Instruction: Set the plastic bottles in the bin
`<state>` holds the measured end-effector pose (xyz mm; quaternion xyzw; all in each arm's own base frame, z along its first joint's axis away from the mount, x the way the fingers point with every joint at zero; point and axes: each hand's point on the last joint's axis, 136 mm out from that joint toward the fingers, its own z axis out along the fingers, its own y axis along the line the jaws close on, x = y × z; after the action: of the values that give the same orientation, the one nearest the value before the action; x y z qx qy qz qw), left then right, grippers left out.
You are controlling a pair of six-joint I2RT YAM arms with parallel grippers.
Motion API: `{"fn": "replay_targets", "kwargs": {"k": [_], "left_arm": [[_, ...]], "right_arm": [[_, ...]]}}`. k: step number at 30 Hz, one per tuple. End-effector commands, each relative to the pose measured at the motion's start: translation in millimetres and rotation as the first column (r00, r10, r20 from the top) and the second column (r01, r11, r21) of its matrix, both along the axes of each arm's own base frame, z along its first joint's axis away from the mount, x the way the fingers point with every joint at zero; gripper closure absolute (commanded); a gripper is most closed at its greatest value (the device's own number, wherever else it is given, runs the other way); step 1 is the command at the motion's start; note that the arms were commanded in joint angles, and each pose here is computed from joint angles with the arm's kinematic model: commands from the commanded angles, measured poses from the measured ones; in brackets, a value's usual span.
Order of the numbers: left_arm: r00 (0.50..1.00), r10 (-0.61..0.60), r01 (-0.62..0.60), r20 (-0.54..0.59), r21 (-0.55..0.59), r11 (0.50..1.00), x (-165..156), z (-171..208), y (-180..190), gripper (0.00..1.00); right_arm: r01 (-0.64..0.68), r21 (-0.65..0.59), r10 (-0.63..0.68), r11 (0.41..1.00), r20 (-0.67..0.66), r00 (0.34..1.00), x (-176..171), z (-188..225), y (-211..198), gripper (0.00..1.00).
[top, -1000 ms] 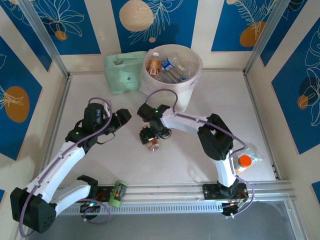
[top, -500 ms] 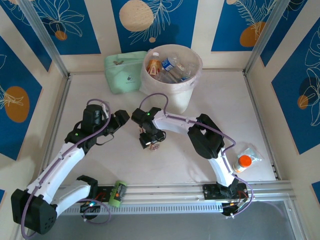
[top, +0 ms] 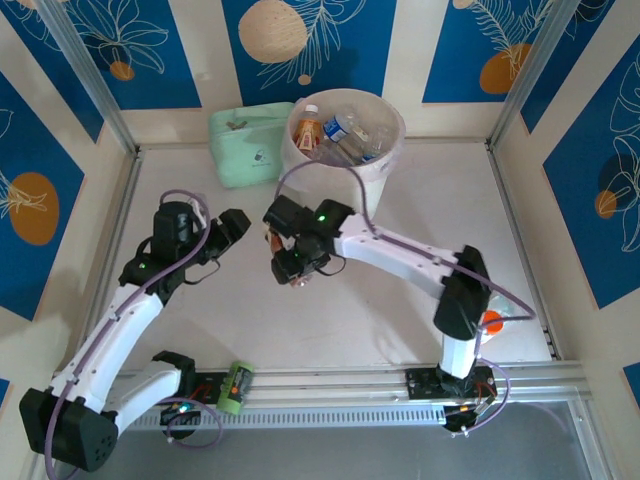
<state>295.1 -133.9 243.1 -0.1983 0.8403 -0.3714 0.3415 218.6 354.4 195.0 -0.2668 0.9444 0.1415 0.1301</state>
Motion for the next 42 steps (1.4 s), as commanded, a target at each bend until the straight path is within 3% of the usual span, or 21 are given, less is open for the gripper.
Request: {"fn": "replay_targets", "kwargs": {"k": [1, 5, 10, 16, 22, 25, 28, 30, 36, 42], "left_arm": [[0.994, 0.063, -0.065, 0.091, 0.016, 0.998, 9, 34, 14, 0.27], [0.987, 0.089, -0.092, 0.134, 0.018, 0.996, 14, 53, 21, 0.26], [0.989, 0.078, -0.078, 0.124, -0.007, 0.997, 17, 54, 17, 0.26], [0.991, 0.064, -0.062, 0.116, -0.016, 0.998, 15, 56, 14, 0.26], [0.993, 0.046, -0.048, 0.112, 0.011, 0.999, 13, 55, 14, 0.26], [0.993, 0.05, -0.051, 0.104, 0.011, 0.999, 14, 50, 14, 0.26], [0.994, 0.051, -0.051, 0.098, -0.001, 0.999, 16, 46, 13, 0.26], [0.994, 0.049, -0.049, 0.093, -0.005, 0.999, 17, 44, 12, 0.27], [0.994, 0.049, -0.049, 0.097, -0.007, 0.999, 20, 43, 11, 0.26], [0.994, 0.045, -0.045, 0.098, -0.003, 0.999, 19, 42, 11, 0.27]], "right_arm": [[-0.003, 0.1, -0.006, 0.995, 0.099, 0.995, -2, 81, -19, 0.49], [0.036, 0.247, -0.09, 0.968, 0.213, 0.973, 20, 167, -45, 0.48], [0.212, 0.388, -0.312, 0.897, 0.213, 0.926, 81, 222, -90, 0.46], [0.437, 0.386, -0.52, 0.812, 0.142, 0.842, 156, 203, -132, 0.47], [0.52, 0.372, -0.587, 0.769, 0.086, 0.805, 192, 176, -151, 0.47], [0.536, 0.364, -0.598, 0.761, 0.075, 0.798, 202, 168, -157, 0.42], [0.551, 0.35, -0.603, 0.757, 0.052, 0.796, 209, 159, -163, 0.21], [0.55, 0.352, -0.602, 0.758, 0.05, 0.797, 209, 159, -165, 0.13], [0.534, 0.38, -0.603, 0.755, 0.086, 0.793, 206, 174, -168, 0.11], [0.53, 0.395, -0.614, 0.75, 0.118, 0.781, 199, 189, -171, 0.14]]}}
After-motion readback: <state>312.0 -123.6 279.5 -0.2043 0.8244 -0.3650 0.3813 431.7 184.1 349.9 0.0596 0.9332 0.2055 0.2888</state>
